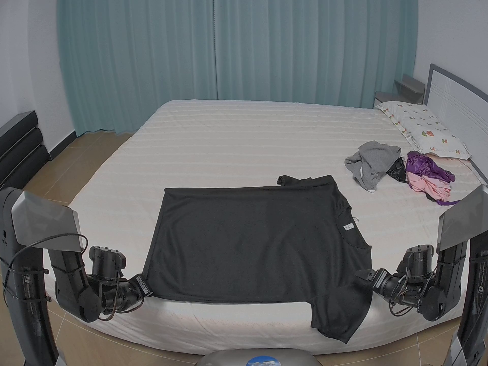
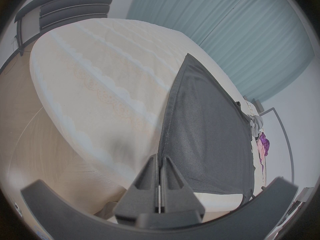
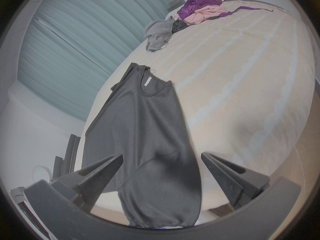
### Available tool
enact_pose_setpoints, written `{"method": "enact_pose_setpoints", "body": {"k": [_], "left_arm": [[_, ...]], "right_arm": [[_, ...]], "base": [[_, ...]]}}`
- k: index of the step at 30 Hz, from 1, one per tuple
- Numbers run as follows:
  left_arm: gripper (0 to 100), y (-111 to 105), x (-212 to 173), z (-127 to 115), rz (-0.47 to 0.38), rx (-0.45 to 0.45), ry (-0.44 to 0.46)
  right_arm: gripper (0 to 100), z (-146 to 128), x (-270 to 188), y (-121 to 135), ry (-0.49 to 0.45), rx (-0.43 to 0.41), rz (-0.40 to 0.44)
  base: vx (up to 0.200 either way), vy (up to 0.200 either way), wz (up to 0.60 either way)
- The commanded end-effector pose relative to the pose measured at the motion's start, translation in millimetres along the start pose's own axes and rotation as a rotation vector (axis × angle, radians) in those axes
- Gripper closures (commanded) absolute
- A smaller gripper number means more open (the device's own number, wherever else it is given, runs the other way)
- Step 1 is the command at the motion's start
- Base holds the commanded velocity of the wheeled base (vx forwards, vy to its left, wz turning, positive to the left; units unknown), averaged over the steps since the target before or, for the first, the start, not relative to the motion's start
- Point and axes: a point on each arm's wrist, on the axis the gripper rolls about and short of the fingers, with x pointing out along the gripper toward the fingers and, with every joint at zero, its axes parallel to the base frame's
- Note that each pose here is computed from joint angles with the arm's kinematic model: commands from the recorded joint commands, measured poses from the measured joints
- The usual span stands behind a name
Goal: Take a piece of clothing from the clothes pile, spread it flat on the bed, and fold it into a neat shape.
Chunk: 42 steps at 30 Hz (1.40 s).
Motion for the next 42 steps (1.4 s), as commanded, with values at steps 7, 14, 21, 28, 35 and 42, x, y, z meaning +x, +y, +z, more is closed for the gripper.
{"method": "enact_pose_setpoints", "body": {"k": [7, 14, 21, 28, 35, 42], "left_arm": [[100, -0.1, -0.3, 0.3, -0.001, -0.001, -0.002], [100, 0.1, -0.5, 0.0, -0.001, -0.001, 0.000], [100, 0.6, -0.9, -0.6, 0.001, -0.001, 0.003], [100, 0.6, -0.9, -0.6, 0.001, -0.001, 0.003], [100, 0.6, -0.9, -0.6, 0.001, -0.001, 0.003], [100, 0.6, -0.9, -0.5, 0.002, -0.001, 0.002]], "right_arm": [[0, 2.9, 25.5, -4.0, -0.008, -0.007, -0.010], [100, 10.4, 34.4, -0.4, -0.033, -0.006, 0.010], [100, 28.0, 44.5, 7.3, -0.100, 0.000, 0.044], [100, 40.1, 56.1, 14.3, -0.129, 0.000, 0.045], [0, 40.2, 60.4, 15.0, -0.126, -0.003, 0.046], [0, 47.5, 36.6, 11.3, -0.124, -0.021, 0.045]], "base": [[0.000, 0.000, 0.00], [0.000, 0.000, 0.00], [0.000, 0.000, 0.00], [0.000, 0.000, 0.00], [0.000, 0.000, 0.00], [0.000, 0.000, 0.00]]}}
